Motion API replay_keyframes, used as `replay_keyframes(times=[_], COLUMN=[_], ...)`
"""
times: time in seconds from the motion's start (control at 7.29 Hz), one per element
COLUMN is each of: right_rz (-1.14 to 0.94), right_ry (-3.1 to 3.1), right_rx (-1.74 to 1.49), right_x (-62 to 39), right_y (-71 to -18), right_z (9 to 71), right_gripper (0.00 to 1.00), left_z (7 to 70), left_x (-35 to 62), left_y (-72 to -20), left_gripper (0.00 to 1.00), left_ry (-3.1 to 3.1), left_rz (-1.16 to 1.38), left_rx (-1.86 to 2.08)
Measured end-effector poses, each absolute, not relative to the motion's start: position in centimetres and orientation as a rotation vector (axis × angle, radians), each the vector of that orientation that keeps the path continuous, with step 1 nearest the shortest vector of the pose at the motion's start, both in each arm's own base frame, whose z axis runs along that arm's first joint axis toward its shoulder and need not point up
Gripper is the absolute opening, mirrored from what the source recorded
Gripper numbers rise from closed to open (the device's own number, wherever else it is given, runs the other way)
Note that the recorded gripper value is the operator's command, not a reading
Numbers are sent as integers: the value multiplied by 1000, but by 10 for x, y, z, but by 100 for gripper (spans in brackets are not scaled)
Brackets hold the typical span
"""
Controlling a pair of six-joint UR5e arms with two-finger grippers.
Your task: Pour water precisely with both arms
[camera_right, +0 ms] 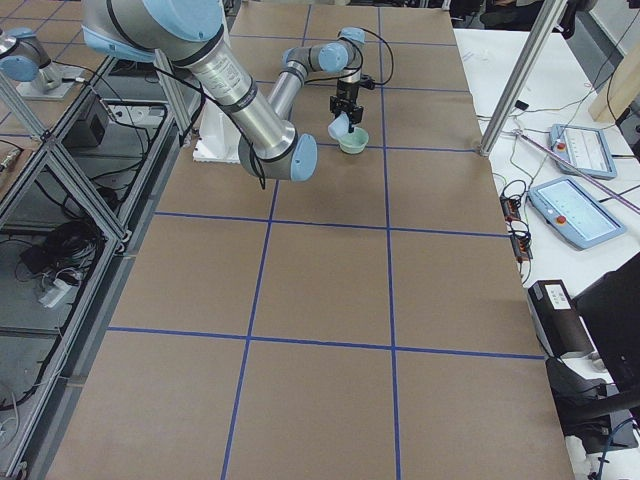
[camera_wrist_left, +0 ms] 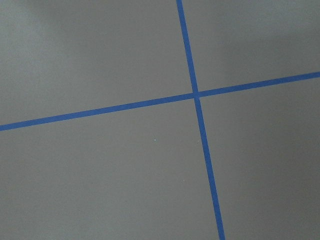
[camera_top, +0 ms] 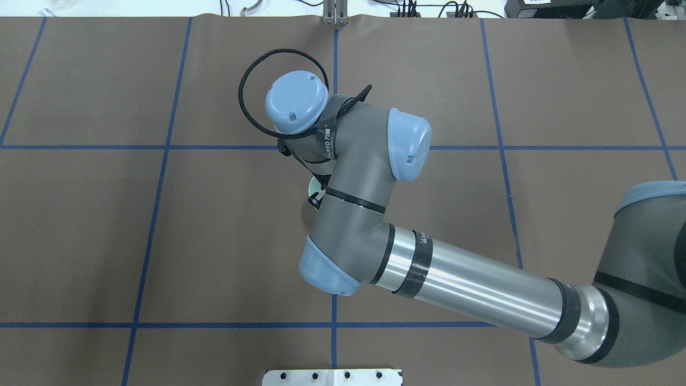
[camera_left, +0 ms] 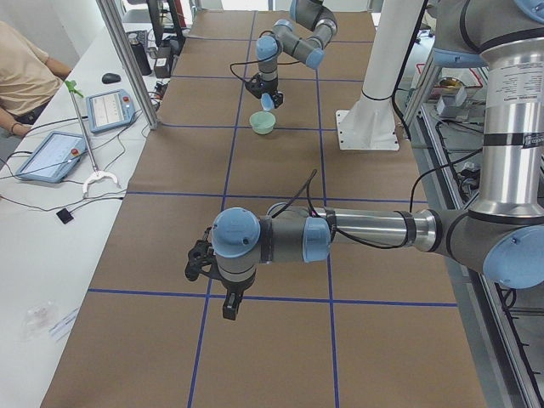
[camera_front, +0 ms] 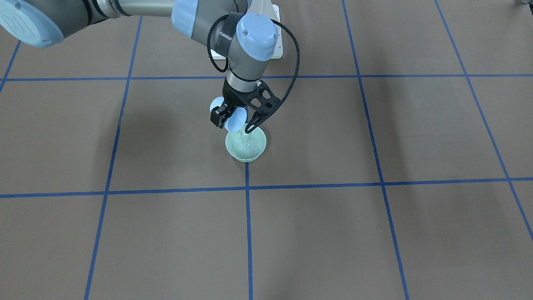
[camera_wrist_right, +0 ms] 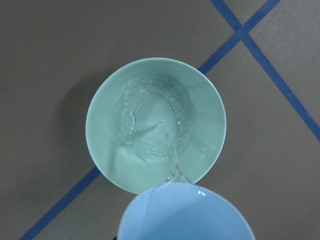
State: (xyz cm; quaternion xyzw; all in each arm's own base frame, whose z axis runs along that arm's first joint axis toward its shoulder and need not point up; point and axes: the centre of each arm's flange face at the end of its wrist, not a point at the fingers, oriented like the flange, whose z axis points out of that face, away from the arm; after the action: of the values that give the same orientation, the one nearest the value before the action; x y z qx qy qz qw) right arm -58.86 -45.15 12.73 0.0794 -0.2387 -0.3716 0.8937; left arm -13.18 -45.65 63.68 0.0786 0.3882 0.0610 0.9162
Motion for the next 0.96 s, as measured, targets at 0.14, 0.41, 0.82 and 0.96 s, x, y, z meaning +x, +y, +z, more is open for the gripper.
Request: replay_keyframes(times=[0.14, 0.41, 0.82, 0.96], right_rz=[-769, -765, -758, -754], right_ry=[-480, -447, -396, -373], right_rx=[140, 93, 27, -2], right_x=[-593, -594, -602, -606], right_y=[-453, -453, -457, -460], right_z=[120, 112, 98, 93], right_gripper=[0, 0, 0, 0], left_z=[637, 637, 637, 636], left_x=[-132, -132, -132, -132], left_y=[-456, -457, -457, -457], left_gripper=[100, 100, 100, 100], left_ry=[799, 799, 799, 799], left_rz=[125, 126, 126, 126], left_rx=[162, 162, 162, 163])
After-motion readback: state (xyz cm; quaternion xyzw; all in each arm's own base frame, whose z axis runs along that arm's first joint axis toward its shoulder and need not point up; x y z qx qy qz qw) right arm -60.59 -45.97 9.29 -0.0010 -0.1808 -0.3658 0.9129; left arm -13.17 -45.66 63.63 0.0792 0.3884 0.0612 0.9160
